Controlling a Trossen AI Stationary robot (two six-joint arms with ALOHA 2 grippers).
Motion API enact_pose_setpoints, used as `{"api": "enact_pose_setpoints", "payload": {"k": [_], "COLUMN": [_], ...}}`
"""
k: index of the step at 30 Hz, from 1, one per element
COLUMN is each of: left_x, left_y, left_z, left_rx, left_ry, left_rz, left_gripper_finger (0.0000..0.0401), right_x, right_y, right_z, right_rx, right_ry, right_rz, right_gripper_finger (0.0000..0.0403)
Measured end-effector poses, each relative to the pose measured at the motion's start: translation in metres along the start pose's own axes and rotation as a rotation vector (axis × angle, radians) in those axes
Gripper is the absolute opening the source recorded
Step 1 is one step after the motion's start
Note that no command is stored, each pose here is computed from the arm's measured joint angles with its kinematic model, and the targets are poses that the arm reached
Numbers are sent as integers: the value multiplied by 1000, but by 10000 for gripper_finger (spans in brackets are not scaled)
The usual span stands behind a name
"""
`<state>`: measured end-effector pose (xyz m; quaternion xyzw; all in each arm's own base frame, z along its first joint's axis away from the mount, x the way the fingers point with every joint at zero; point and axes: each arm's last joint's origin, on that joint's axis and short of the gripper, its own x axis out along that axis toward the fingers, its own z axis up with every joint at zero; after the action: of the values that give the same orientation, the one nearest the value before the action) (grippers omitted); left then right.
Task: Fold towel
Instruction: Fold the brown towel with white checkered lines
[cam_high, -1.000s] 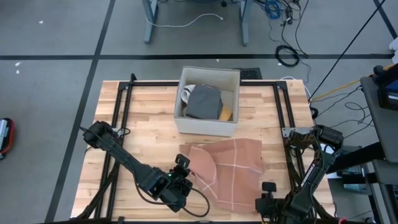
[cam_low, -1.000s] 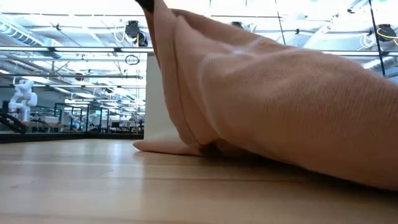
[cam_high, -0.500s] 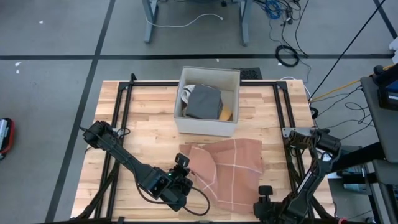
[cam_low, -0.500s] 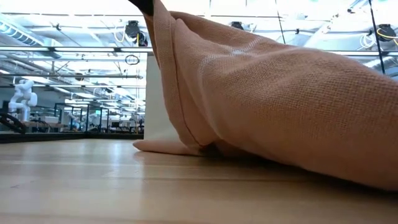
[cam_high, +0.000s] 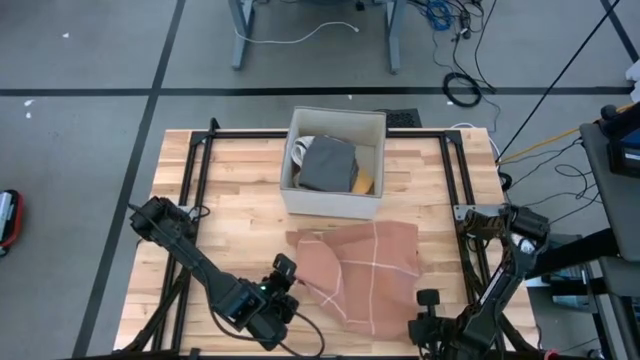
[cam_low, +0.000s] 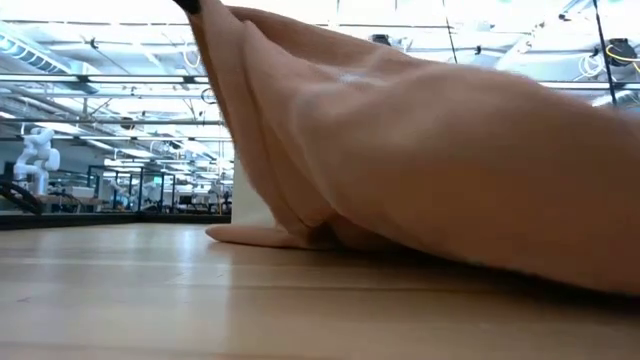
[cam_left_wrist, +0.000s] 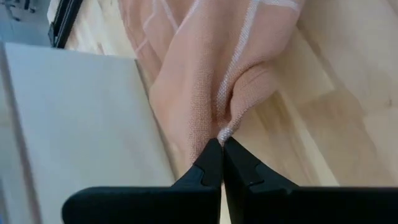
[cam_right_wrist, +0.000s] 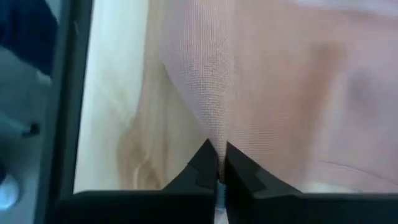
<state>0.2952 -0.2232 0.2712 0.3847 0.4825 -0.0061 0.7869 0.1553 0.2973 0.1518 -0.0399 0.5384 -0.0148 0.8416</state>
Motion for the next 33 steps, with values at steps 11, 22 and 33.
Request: {"api": "enact_pose_setpoints", "payload": {"k": [11,22,33], "left_x": [-55,-127,-156], "left_y": [12,53,73], "left_z": [-27,-65,-84], "left_rx": [4,-176,-332], "left_ry": [-48,-282,-407], "left_rz": [180,533,549], "left_gripper_finger": [0,0,0], "right_x": [-114,-178,-211], "right_y": [-33,-72,-91], "right_z": [38,56,68], "right_rx": [-25,-24,-75], "right_ry": [-295,-602,-813], "right_rz": [-124,-300,-466], "right_gripper_finger": [1,0,0]}}
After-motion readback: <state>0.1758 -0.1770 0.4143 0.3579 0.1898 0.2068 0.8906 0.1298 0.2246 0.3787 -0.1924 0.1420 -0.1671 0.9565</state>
